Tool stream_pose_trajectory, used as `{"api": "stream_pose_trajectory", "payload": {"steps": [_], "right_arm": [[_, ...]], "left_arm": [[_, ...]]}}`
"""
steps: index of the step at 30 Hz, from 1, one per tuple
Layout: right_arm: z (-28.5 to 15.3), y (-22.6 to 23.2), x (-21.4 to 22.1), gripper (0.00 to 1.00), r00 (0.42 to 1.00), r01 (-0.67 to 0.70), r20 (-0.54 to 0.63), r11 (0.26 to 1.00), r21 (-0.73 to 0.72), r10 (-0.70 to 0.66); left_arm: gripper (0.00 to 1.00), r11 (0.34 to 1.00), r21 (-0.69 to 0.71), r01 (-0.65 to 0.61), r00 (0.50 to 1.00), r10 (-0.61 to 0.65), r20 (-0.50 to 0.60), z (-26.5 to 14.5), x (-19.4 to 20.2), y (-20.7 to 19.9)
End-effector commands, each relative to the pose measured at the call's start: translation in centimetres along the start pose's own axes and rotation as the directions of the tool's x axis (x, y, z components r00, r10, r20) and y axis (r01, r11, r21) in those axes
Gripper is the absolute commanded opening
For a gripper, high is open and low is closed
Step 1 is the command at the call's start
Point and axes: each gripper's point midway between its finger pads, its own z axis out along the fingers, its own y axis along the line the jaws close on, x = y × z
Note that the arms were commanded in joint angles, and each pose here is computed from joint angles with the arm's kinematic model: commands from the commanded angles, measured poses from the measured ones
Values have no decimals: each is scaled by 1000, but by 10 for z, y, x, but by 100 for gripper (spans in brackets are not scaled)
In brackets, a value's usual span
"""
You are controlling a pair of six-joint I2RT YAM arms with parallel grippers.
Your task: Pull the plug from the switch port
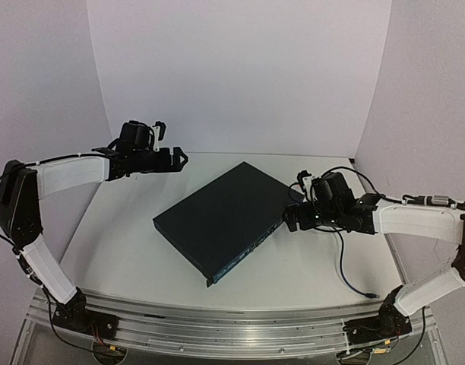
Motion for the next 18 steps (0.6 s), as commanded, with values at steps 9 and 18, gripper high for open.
{"api": "stream_pose_trajectory", "payload": {"steps": [9, 18], "right_arm": [[47, 63, 30, 78, 954, 129, -227, 950, -284, -197], [67, 65, 39, 55, 945, 100, -276, 958, -268, -176]], "left_arm": [[99, 978, 207, 8, 958, 52, -282, 71, 62, -27], [96, 955, 294, 46, 915, 77, -396, 93, 103, -40]]}}
